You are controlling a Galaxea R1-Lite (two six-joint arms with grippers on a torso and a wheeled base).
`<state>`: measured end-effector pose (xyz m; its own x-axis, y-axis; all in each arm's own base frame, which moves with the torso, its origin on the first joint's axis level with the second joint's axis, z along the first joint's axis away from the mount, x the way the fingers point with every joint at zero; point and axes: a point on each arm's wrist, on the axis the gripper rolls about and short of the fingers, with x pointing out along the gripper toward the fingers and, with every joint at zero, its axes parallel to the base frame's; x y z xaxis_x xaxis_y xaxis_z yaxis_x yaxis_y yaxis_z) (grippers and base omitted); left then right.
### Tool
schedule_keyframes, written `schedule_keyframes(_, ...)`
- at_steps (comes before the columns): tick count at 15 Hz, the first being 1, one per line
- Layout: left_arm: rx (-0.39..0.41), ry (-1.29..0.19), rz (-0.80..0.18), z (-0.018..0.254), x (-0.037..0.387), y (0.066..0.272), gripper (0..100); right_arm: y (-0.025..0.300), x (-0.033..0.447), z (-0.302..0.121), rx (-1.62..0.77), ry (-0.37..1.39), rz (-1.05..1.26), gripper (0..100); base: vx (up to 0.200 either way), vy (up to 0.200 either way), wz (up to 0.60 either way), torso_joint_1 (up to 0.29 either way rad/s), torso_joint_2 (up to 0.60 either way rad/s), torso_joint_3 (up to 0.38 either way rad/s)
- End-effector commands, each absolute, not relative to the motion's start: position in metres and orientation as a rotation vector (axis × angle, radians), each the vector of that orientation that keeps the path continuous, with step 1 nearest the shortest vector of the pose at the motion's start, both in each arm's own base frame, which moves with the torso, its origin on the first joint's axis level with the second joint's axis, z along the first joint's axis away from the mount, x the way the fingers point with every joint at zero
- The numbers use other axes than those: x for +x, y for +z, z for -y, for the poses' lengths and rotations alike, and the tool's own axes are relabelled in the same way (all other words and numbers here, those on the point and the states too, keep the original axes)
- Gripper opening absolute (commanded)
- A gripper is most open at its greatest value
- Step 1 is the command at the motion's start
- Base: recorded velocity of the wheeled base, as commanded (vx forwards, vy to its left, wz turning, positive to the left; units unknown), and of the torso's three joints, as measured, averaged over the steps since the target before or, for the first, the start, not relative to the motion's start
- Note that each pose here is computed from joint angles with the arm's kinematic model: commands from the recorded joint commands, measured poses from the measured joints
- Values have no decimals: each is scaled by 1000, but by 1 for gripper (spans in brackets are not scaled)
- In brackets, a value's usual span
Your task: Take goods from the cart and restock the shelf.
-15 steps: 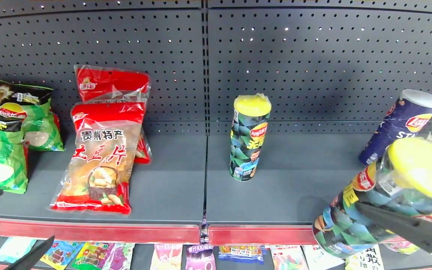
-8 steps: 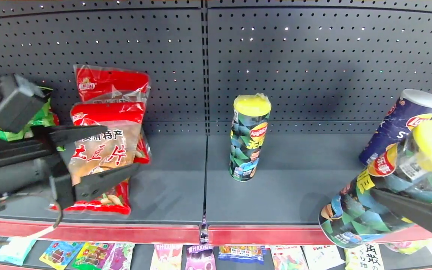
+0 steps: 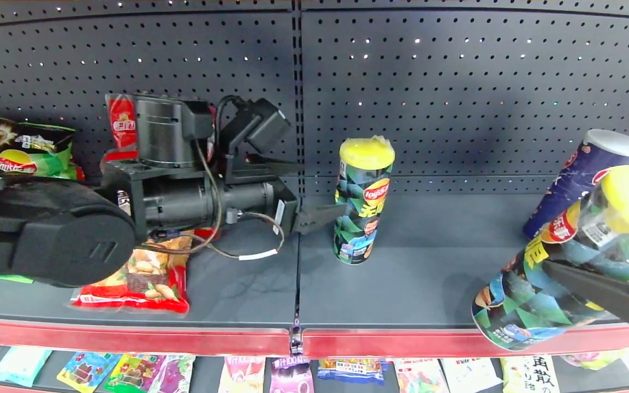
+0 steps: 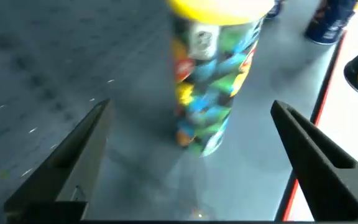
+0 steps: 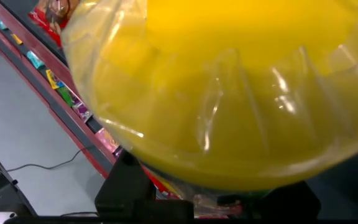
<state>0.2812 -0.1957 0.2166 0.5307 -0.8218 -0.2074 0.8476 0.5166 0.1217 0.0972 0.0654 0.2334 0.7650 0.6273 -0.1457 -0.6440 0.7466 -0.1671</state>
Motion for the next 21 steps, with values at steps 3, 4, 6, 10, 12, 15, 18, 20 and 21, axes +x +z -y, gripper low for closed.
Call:
schedule_keyframes(3,229,-1006,-158,213,290,203,100,232,98,-65,-214,692,-87,0,0,0,0,0,0,0)
schedule_keyframes(4,230,-995,-156,214,289,204,100,232,98,-65,-214,692,-87,0,0,0,0,0,0,0)
schedule_keyframes(6,234,-996,-150,220,288,205,100,232,99,-65,-215,692,-90,0,0,0,0,0,0,0)
schedule_keyframes(10,243,-971,-110,242,289,212,100,232,99,-66,-214,692,-90,0,0,0,0,0,0,0)
schedule_keyframes(12,247,-945,-97,249,292,214,100,232,99,-66,-213,692,-91,0,0,0,0,0,0,0)
schedule_keyframes(15,252,-923,-85,258,297,213,100,232,99,-65,-210,688,-92,0,0,0,0,0,0,0)
schedule_keyframes(18,254,-895,-68,269,299,215,100,232,99,-65,-209,685,-92,0,0,0,0,0,0,0)
schedule_keyframes(20,257,-888,-70,276,301,211,100,231,99,-65,-210,686,-95,0,0,0,0,0,0,0)
schedule_keyframes(21,257,-888,-70,276,301,211,100,231,99,-65,-210,686,-95,0,0,0,0,0,0,0)
